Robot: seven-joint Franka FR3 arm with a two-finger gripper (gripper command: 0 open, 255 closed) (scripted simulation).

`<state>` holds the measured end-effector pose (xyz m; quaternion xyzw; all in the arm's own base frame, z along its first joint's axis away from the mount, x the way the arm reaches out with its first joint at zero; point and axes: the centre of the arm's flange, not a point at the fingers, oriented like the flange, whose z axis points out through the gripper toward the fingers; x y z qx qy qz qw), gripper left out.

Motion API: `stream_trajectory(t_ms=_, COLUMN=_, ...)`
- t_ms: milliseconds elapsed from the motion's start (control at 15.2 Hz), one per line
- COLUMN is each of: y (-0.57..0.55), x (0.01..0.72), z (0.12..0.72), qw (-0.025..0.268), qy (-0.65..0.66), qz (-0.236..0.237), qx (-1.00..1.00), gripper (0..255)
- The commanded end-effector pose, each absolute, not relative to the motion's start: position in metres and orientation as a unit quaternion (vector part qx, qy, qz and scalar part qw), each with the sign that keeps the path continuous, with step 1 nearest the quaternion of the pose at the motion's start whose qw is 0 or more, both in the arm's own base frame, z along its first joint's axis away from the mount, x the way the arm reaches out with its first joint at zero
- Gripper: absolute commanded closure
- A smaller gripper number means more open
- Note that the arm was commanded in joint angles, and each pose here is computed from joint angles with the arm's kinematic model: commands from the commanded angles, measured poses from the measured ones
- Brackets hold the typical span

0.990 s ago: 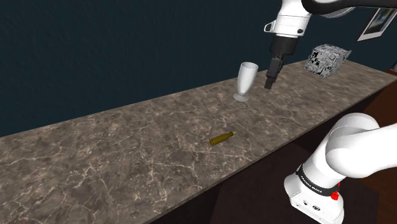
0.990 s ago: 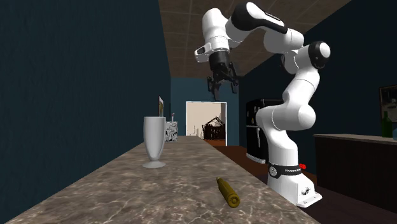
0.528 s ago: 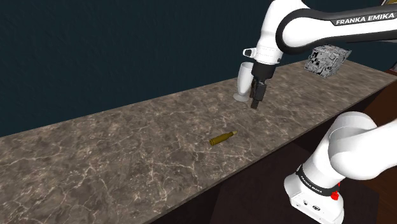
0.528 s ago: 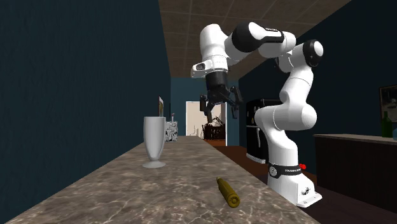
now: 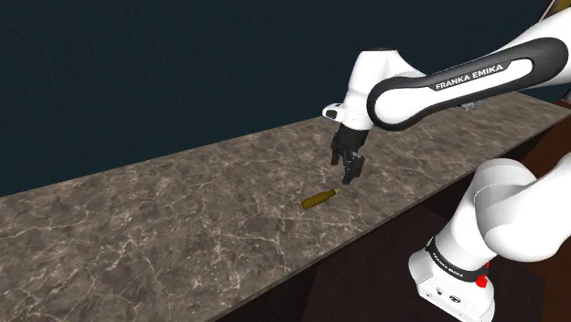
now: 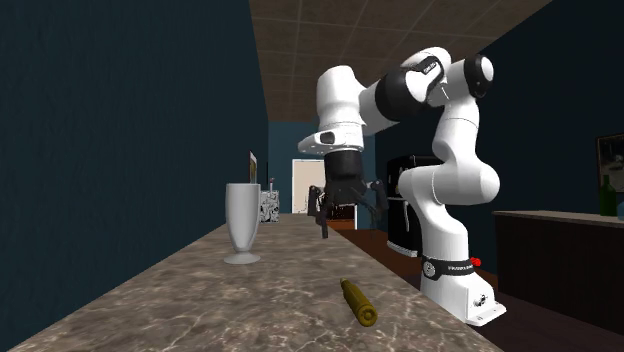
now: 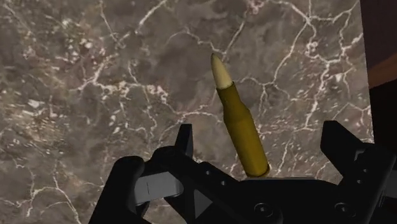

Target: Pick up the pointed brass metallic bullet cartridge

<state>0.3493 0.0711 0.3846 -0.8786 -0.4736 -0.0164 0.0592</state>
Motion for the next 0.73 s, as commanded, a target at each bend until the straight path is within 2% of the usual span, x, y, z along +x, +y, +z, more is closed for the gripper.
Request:
stream_trajectory(t_ms=0, y=0.081, x=0.354, z=0.362, qw=0.055, qy=-0.52, qz=-0.026, qx=-0.852, gripper=0)
stream_trajectory(t_ms=198, y=0.101, x=0.358, z=0.328, qw=0.049, qy=-0.582, qz=-0.036, qx=-0.811, gripper=0)
stream_trajectory(t_ms=660, y=0.101, x=0.358, z=0.296, qw=0.049, qy=-0.583, qz=-0.037, qx=-0.81, gripper=0)
